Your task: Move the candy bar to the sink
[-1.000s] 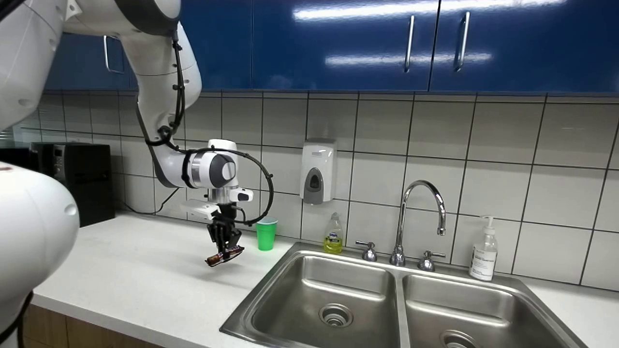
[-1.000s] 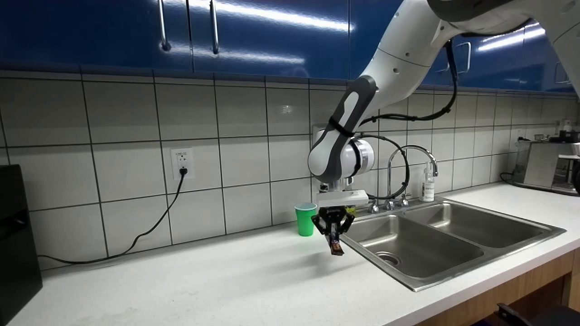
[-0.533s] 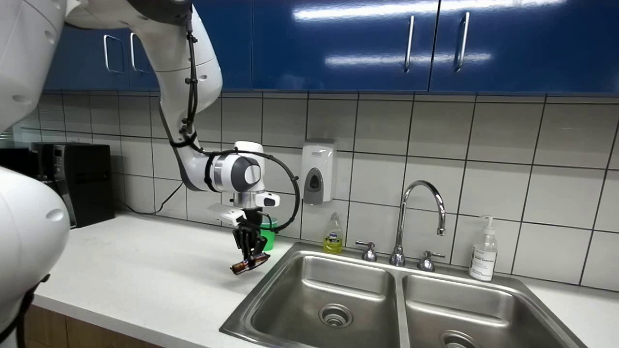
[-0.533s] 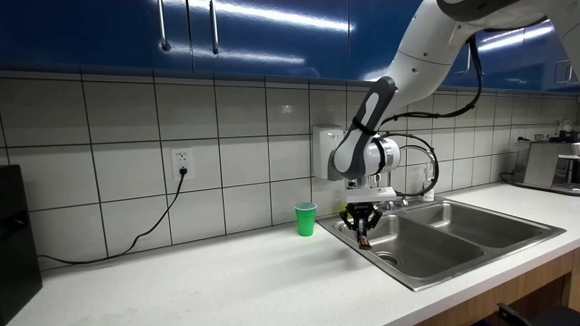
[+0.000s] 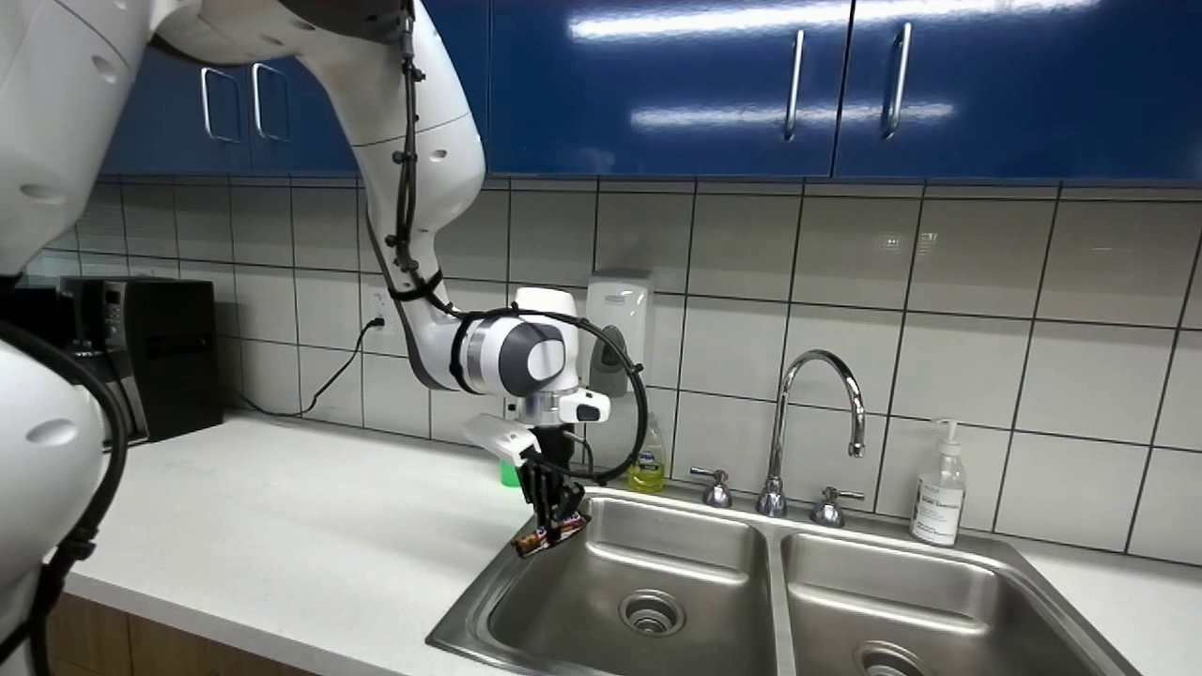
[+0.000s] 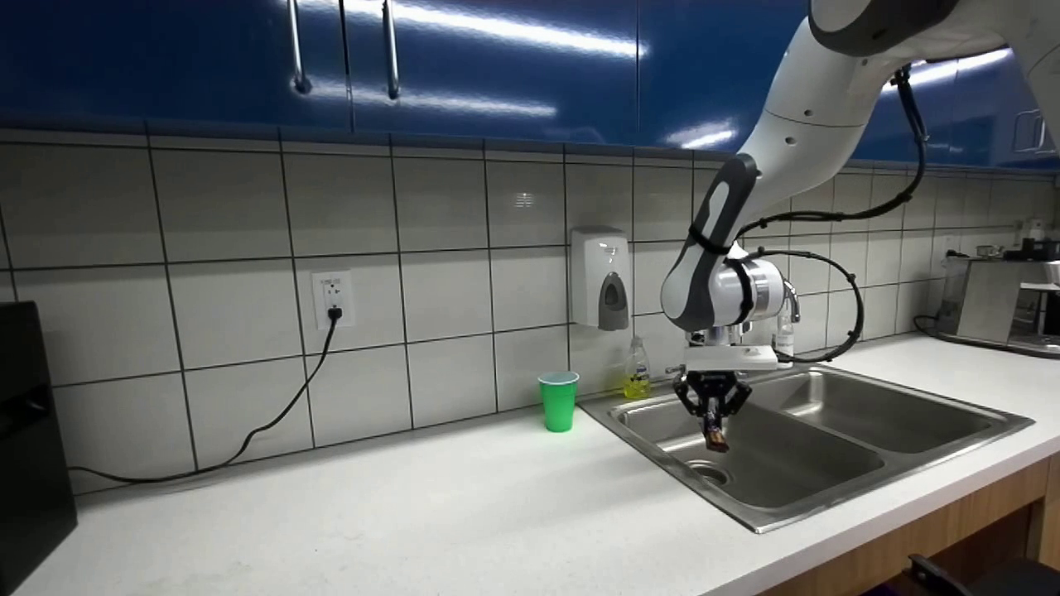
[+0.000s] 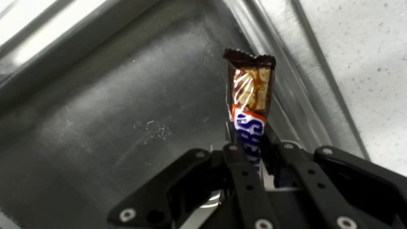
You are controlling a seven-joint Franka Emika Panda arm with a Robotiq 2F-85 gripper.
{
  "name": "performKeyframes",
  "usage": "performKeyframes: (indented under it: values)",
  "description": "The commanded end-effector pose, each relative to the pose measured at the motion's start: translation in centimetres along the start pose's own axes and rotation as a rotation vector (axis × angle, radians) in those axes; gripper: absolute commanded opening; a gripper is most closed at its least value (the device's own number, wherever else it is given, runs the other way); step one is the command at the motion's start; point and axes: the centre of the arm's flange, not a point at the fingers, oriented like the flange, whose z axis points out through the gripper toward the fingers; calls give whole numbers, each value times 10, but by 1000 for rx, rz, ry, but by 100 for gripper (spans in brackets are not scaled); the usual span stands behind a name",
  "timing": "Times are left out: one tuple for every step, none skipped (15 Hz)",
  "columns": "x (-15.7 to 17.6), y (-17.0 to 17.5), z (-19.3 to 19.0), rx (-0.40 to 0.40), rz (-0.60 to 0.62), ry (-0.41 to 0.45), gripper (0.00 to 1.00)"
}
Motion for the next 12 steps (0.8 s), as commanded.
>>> performKeyframes:
  values:
    - [18, 30, 17, 20, 43, 22, 5]
    - [22, 37, 24, 20, 59, 23, 5]
    - [26, 42, 31, 20, 70, 24, 5]
    - [32, 47, 40, 21, 81, 23, 5]
    - [36, 52, 48, 18, 87, 22, 5]
    - [42, 56, 57, 16, 96, 21, 5]
    - [47, 60, 66, 14, 105, 22, 5]
    - [53, 64, 76, 14, 112, 18, 5]
    - [59, 67, 85, 11, 118, 16, 5]
    - [65, 70, 93, 10, 120, 15, 5]
    - [70, 74, 101, 14, 123, 12, 5]
    - [75, 77, 109, 14, 126, 10, 5]
